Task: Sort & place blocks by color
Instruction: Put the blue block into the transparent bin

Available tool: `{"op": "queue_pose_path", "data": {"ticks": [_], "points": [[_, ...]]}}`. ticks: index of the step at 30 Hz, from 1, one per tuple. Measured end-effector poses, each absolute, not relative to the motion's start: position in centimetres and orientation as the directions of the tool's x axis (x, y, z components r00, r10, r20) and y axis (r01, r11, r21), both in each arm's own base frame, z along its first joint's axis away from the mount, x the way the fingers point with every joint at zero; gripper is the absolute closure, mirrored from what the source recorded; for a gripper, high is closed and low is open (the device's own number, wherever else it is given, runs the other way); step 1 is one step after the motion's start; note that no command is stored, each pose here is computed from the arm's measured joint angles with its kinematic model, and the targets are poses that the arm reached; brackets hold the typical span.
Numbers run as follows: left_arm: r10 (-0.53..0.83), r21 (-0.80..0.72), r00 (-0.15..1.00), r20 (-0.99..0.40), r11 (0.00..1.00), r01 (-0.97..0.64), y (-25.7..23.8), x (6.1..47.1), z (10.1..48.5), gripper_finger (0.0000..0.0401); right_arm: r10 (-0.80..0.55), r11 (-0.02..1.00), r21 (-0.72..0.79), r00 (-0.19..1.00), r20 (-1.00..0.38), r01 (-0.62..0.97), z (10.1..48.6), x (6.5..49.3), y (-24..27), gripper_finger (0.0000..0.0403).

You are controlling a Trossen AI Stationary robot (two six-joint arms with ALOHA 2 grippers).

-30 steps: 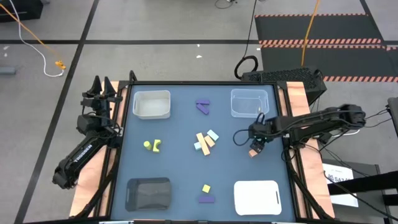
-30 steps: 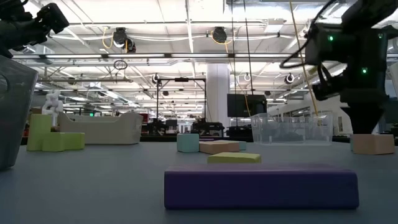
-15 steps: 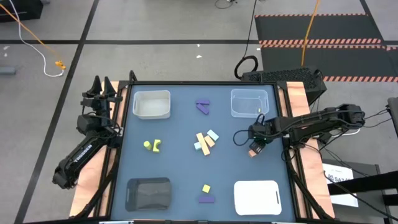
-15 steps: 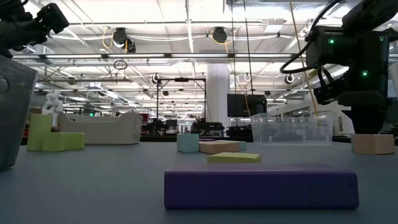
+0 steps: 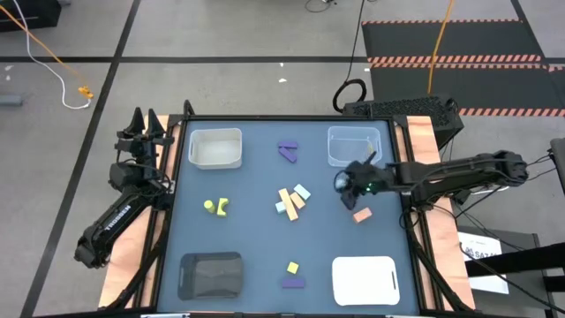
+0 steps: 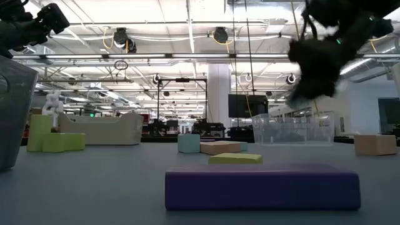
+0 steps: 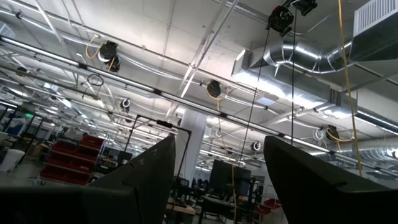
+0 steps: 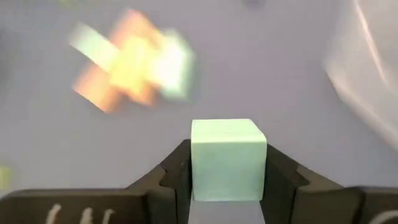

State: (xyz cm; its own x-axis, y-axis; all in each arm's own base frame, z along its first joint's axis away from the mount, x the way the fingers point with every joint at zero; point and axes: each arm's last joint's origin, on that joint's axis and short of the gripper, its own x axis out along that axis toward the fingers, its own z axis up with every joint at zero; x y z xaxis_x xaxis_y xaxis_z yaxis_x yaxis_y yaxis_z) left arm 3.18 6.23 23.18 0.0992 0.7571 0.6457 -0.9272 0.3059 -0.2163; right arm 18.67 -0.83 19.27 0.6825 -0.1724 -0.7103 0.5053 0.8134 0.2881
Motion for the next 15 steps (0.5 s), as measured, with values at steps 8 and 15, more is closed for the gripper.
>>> {"op": "queue_pose_path", "data": {"ticks": [8,15], "points": [[0.757,-0.216,0.099,0.646,0.306,-0.927,6.2,3.2,23.2,0.0158,-0.072,0.993,0.081,0.989,-0.130,0.082,24.6,22.2,-0.2,0.0287],[0.757,-0.216,0.099,0.645,0.305,-0.927,6.2,3.2,23.2,0.0157,-0.047,0.995,-0.091,0.999,0.021,0.049,25.4,23.1,0.5,0.0287]]}}
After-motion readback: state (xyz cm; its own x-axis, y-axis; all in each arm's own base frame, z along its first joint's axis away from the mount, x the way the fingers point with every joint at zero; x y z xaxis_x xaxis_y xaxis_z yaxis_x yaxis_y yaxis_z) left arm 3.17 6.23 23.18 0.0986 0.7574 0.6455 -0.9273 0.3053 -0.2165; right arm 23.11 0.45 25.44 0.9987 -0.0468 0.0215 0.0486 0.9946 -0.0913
